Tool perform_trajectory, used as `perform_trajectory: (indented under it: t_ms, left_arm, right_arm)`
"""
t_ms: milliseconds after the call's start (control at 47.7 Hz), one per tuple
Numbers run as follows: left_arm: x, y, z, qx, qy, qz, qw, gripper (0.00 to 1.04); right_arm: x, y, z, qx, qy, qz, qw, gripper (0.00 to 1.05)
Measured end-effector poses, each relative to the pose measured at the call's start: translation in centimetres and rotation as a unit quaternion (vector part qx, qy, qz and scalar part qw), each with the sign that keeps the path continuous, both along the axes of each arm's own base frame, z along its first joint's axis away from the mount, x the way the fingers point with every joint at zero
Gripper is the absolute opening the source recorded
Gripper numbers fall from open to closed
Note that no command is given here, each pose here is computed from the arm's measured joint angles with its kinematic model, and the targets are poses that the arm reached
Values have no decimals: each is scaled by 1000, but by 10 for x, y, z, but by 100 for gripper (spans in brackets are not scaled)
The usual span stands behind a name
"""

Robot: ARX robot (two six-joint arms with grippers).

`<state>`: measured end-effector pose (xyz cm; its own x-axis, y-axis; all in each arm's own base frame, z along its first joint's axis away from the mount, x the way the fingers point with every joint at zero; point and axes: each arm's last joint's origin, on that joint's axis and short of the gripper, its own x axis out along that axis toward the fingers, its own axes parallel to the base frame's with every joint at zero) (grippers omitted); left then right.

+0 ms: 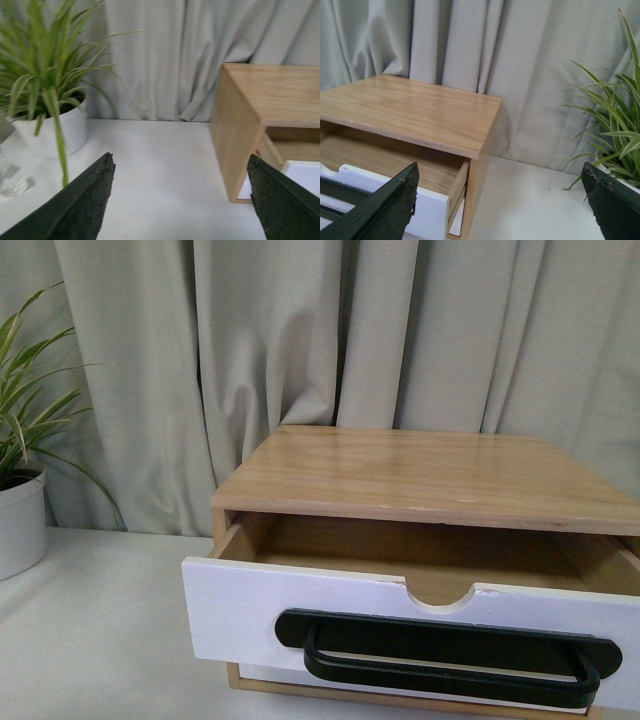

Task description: Pull drawer

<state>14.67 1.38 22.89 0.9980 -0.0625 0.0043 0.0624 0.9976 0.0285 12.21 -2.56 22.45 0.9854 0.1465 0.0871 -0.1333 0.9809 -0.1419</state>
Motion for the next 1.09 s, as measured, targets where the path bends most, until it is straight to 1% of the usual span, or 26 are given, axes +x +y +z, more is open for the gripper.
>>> perform_trajectory:
  t_ms: [42,84,126,168,231,314,356,398,419,440,461,503,692,755,881,943,1090]
  left_arm:
    - [-3,-1,-6,-3,2,27,1000,72]
    - [-6,-2,-11,-5,3,36,999,62]
    - [-8,-7,-17,-7,3,48,999,52]
    - [-10,-10,-19,-8,3,43,999,48]
    - [-12,-13,-24,-8,2,29,1000,37]
    - [-15,-14,-28,-9,2,31,999,24]
    - [-17,-13,-31,-9,2,33,999,16]
    - [-20,-13,-35,-10,3,33,999,4]
    - [-20,-14,-36,-13,2,32,999,4]
    - [-21,-14,-37,-13,2,32,999,4]
    - [-22,-14,-38,-13,3,31,999,4]
    - [-23,-14,-40,-13,4,31,999,4]
    - [-28,-14,-47,-13,3,32,999,4]
    - [-30,-14,-50,-13,3,31,999,4]
    - [-34,-14,-53,-13,2,32,999,4]
    - [-35,-14,-60,-13,0,31,999,4]
    - [-38,-14,-60,-14,-4,31,999,4]
  right_arm:
    - [-1,1,-5,30,32,-45,998,85]
    - [-2,4,-11,47,48,-70,995,74]
    - [-3,6,-14,53,49,-76,995,65]
    - [-4,8,-16,55,48,-76,994,60]
    - [-6,10,-20,58,47,-75,994,49]
    - [-7,13,-25,59,47,-72,995,37]
    - [-8,14,-28,60,47,-75,994,28]
    - [-9,18,-31,61,47,-89,993,19]
    - [-10,21,-33,62,48,-86,993,14]
    - [-10,21,-34,62,49,-83,993,12]
    - [-10,24,-35,61,49,-75,994,7]
    - [-11,25,-37,60,49,-69,995,1]
    - [-14,25,-42,62,46,-72,994,1]
    - [-21,25,-48,61,60,-71,994,1]
    - [-24,25,-49,62,47,-71,994,1]
    - [-25,25,-57,62,48,-70,994,1]
    - [-24,25,-59,62,48,-70,994,1]
